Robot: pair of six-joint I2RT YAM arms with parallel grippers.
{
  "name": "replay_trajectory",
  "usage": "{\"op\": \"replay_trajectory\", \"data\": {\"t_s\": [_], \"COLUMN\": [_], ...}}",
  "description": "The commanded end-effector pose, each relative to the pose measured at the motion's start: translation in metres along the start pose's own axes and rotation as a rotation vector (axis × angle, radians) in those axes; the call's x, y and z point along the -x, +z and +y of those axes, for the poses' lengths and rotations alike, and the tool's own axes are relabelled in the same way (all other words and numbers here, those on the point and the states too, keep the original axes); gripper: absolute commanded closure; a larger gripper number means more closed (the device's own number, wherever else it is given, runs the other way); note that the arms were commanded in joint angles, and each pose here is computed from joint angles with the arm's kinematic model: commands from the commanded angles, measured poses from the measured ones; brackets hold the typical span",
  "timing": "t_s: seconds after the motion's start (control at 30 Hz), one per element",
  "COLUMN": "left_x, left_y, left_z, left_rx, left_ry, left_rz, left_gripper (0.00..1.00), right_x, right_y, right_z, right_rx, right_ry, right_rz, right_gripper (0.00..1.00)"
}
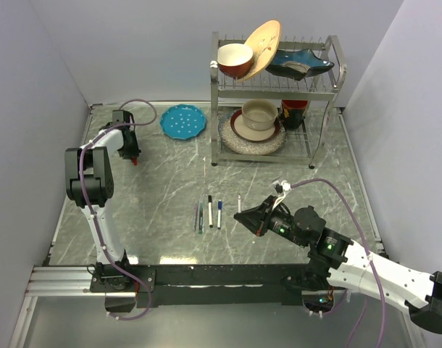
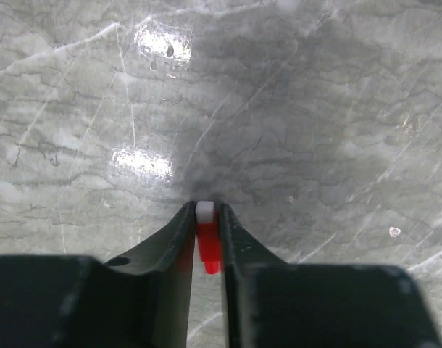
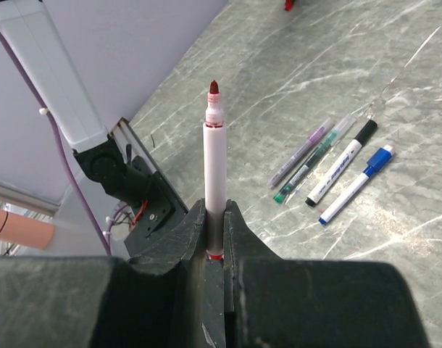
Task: Insert the pens into the pen caps
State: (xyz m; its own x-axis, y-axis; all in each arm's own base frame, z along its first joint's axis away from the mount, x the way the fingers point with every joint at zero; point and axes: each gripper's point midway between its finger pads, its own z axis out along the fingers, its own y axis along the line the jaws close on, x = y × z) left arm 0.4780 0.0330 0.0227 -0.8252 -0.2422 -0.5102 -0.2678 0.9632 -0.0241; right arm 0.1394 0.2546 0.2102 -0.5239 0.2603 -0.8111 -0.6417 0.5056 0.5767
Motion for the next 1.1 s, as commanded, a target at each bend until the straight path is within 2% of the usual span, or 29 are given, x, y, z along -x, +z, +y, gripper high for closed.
{"op": "replay_trajectory", "data": {"t_s": [0.0,0.13,0.4,0.57,0.6,0.67,0.7,0.77,0.8,0.93,1.07], "left_x": [-0.023,-0.025,-0.030,-0.042,-0.032,-0.049,-0.055,-0.064,-0.074,-0.107,-0.130], "left_y": [0.014,-0.001,-0.070,-0.161,-0.202,-0.226,-0.258,-0.288,-0.315,-0.370,-0.394], "left_z": [-0.011,-0.015,-0.049,-0.097,-0.111,-0.120,-0.127,-0.134,-0.137,-0.138,-0.127], "left_rx": [-0.048,-0.060,-0.227,-0.523,-0.634,-0.733,-0.839,-0.953,-1.061,-1.339,-1.479], "left_ry": [-0.017,-0.054,-0.173,-0.196,-0.179,-0.215,-0.197,-0.251,-0.239,-0.361,-0.453], "left_rz": [0.073,0.067,-0.043,-0.198,-0.302,-0.326,-0.399,-0.433,-0.501,-0.531,-0.562], "left_gripper": [0.83,0.99,0.99,0.99,0.99,0.99,0.99,0.99,0.99,0.99,0.99], "right_x": [0.027,0.025,0.022,0.018,0.019,0.015,0.014,0.014,0.014,0.009,0.002], "right_y": [-0.002,-0.003,-0.007,-0.007,-0.006,-0.004,0.000,0.003,0.009,0.024,0.039], "right_z": [0.016,0.017,0.015,0.020,0.023,0.027,0.028,0.037,0.040,0.058,0.080], "right_rx": [0.032,0.036,0.023,0.059,0.075,0.097,0.104,0.140,0.154,0.214,0.245], "right_ry": [-0.001,0.003,0.015,0.042,0.046,0.051,0.052,0.066,0.071,0.098,0.098], "right_rz": [-0.069,-0.056,-0.041,-0.036,-0.040,-0.020,-0.017,-0.004,-0.004,0.024,0.041], "right_gripper": [1.00,1.00,1.00,1.00,1.00,1.00,1.00,1.00,1.00,1.00,1.00]}}
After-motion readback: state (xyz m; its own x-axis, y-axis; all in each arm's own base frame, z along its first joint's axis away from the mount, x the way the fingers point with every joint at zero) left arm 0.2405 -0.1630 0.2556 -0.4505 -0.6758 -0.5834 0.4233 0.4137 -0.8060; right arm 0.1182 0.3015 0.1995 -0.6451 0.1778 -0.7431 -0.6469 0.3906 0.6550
